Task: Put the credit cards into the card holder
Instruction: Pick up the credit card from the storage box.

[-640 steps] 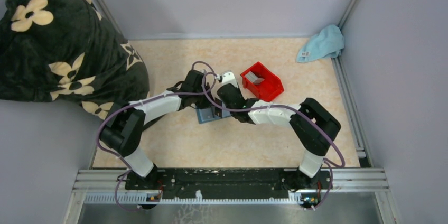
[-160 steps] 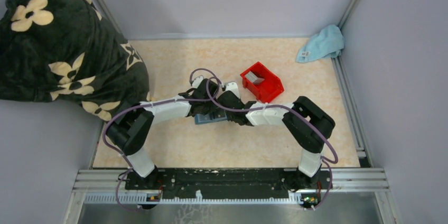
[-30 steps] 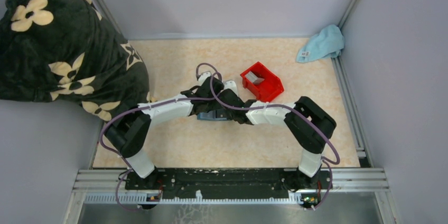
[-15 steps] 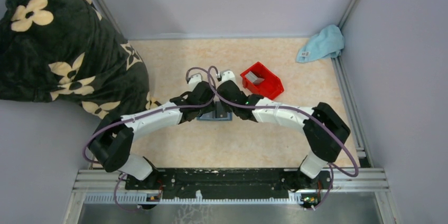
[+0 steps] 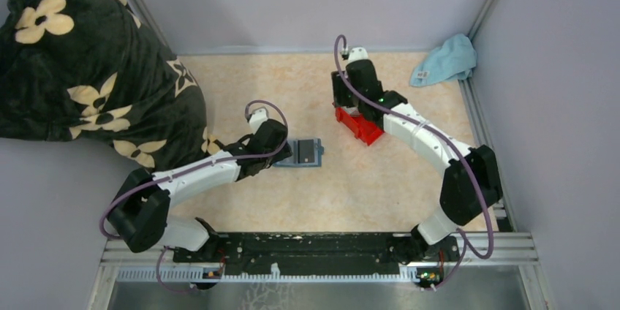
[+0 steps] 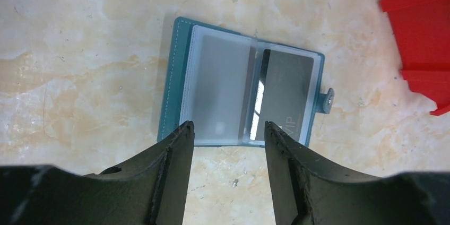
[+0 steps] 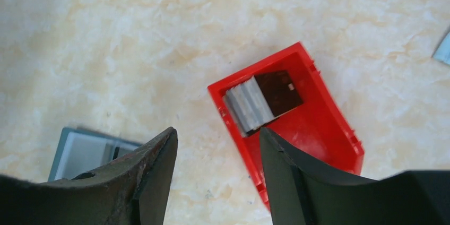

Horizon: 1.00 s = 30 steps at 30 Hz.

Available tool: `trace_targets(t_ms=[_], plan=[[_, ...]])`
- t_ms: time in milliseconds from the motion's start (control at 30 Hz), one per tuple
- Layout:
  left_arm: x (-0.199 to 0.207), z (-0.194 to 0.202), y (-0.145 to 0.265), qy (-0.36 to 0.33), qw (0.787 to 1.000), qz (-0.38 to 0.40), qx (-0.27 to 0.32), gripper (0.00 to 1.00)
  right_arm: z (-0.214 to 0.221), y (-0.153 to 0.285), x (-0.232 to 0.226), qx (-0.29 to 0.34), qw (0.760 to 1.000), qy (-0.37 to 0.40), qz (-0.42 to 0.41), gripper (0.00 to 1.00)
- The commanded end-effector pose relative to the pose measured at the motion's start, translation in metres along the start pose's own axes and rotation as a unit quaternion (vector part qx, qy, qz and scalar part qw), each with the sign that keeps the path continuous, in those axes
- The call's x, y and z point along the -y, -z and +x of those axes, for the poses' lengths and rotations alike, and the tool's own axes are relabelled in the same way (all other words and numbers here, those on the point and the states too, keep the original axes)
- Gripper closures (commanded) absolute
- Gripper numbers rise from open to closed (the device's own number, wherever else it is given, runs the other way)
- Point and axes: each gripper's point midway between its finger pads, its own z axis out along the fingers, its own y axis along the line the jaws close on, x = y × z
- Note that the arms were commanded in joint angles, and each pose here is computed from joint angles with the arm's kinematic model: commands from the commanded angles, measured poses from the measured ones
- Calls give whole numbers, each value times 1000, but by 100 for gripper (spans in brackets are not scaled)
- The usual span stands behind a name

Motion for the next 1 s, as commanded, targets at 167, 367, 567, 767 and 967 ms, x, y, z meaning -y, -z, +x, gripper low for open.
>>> trace_targets(t_ms=[167,367,567,767,967], plan=[[1,-19,10,35,999,28,25,40,-26,-40,35,-9,999,-5,-31,40],[2,-14,7,39,999,33,14,40,-13,-63,50,-32,998,-19,-48,40],[4,-15,5,39,998,36,15,40,1,-79,62,-51,996,-33,-58,40],[4,-15,3,38,999,34,13,40,16,-95,67,-66,994,-49,-73,40],[3,-15,0,38,999,32,12,40,23,-107,69,-73,991,-65,-88,39]])
